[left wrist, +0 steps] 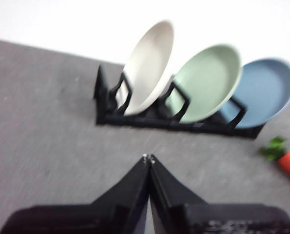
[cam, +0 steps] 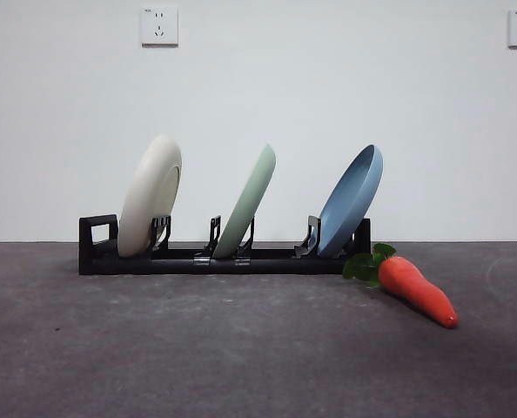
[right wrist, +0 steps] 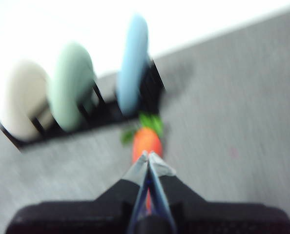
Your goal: Take the green plate from the plate rack,put the plate on the table,take the carrot from the table,put the carrot in the plate
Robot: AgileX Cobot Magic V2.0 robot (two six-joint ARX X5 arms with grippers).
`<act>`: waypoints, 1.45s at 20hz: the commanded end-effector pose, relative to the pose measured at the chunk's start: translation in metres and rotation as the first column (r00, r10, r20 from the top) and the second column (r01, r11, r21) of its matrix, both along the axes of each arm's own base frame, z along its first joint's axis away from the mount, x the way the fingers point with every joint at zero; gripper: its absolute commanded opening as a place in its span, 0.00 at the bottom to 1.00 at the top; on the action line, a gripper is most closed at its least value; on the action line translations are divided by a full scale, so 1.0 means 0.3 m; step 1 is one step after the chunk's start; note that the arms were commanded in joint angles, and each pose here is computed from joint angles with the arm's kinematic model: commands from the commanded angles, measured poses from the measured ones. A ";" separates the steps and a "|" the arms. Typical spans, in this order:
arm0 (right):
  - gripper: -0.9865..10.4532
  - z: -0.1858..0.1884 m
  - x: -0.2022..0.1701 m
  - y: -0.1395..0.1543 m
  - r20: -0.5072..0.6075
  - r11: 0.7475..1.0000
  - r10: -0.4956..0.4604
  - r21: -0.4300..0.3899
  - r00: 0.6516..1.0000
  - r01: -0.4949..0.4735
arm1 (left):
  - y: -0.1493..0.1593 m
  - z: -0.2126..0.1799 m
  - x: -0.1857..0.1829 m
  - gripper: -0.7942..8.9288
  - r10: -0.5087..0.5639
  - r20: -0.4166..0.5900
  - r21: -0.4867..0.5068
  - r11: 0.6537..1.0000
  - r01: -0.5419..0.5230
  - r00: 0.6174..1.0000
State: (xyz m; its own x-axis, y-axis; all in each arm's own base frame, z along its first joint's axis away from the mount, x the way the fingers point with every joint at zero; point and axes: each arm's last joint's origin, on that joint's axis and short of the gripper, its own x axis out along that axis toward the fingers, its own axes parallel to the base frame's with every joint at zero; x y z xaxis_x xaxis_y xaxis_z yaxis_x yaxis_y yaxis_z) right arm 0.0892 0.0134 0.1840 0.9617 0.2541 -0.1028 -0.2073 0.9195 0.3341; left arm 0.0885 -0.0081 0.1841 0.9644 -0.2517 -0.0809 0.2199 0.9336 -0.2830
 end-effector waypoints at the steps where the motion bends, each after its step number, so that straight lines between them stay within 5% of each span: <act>1: 0.08 0.072 -0.008 0.003 0.034 0.999 0.038 0.023 0.999 -0.039 | -0.002 0.066 -0.018 0.08 -0.028 0.021 -0.022 0.999 0.029 0.999; 7: 0.08 0.257 -0.006 0.017 -0.062 0.979 0.187 -0.069 0.980 -0.191 | -0.015 0.231 -0.054 0.08 -0.170 -0.003 -0.012 0.985 0.170 0.985; 12: 0.08 0.376 0.008 0.024 -0.185 0.937 0.273 -0.169 0.944 -0.304 | -0.026 0.324 -0.055 0.08 -0.303 -0.061 0.036 0.952 0.305 0.951; 24: 0.08 0.511 0.045 0.043 -0.454 0.778 0.468 -0.195 0.758 -0.597 | -0.045 0.414 0.012 0.07 -0.547 -0.256 0.032 0.819 0.573 0.797; 29: 0.13 0.508 0.055 0.044 -0.464 0.777 0.467 -0.190 0.752 -0.600 | -0.045 0.422 0.021 0.13 -0.547 -0.271 0.051 0.814 0.579 0.792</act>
State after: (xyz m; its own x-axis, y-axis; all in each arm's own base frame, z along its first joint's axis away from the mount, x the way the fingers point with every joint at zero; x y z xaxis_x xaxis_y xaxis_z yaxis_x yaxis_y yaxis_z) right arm 0.1062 0.0263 0.3349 0.5387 0.5991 -0.5924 -0.6034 0.7650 0.2250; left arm 0.0949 -0.0217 0.3096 0.6037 -0.7125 -0.3576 0.6461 0.7000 -0.3041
